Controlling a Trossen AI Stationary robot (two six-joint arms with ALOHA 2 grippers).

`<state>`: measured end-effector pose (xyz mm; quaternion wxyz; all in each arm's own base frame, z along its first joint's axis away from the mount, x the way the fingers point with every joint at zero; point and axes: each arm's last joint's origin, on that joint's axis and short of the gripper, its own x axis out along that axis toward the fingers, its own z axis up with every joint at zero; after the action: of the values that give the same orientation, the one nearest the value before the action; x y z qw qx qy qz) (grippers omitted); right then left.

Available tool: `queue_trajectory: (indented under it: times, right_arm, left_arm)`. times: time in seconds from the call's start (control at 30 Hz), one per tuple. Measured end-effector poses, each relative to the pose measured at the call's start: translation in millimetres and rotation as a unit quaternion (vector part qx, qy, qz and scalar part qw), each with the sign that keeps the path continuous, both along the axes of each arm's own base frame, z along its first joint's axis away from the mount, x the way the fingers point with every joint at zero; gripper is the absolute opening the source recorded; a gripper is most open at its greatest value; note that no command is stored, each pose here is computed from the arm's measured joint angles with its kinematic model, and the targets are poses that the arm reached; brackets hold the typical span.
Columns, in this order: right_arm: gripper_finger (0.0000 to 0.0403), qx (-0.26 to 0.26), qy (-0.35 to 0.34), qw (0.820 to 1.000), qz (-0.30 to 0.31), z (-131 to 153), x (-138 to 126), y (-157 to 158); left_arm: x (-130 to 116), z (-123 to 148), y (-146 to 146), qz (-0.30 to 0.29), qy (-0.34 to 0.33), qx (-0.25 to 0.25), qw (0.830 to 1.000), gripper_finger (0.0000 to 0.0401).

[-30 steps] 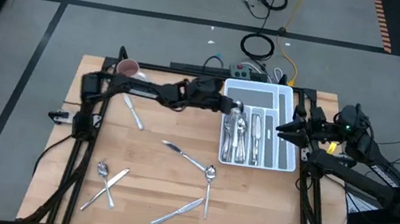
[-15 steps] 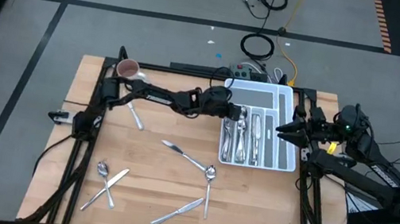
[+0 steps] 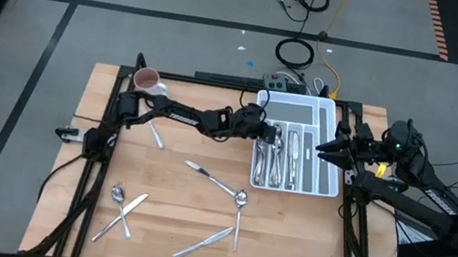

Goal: Sort silverware
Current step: Put the silver spoon into the silverware tray

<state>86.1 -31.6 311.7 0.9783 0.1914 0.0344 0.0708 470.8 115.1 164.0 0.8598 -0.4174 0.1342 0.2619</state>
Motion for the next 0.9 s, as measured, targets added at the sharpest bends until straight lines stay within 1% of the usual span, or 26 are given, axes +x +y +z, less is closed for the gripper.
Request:
queue_trajectory:
  times: [0.1, 0.23, 0.4, 0.57, 0.77, 0.9]
  right_arm:
    - [0.0105, 0.001, 0.001, 1.0, 0.0, 0, 0, 0]
    - [0.0105, 0.002, 0.003, 1.0, 0.0, -1, 0, 0]
    - [0.0105, 0.002, 0.004, 1.0, 0.0, -1, 0, 0]
    - [0.0105, 0.002, 0.004, 1.0, 0.0, -1, 0, 0]
    - [0.0105, 0.005, 0.008, 1.0, 0.0, -2, 0, 0]
    - [0.0105, 0.009, 0.015, 1.0, 0.0, -3, 0, 0]
  left_arm:
    - [2, -14, -2, -0.003, 0.013, -0.008, 1.0, 0.0]
    - [4, -17, -4, -0.003, 0.01, -0.016, 1.0, 0.0]
    - [5, -29, -6, -0.005, 0.017, -0.019, 1.0, 0.0]
    - [10, -31, -6, -0.013, 0.009, -0.021, 1.0, 0.0]
    - [15, -33, -8, -0.041, 0.02, -0.019, 0.999, 0.0]
    - [15, -34, -9, -0.045, 0.03, -0.018, 0.998, 0.0]
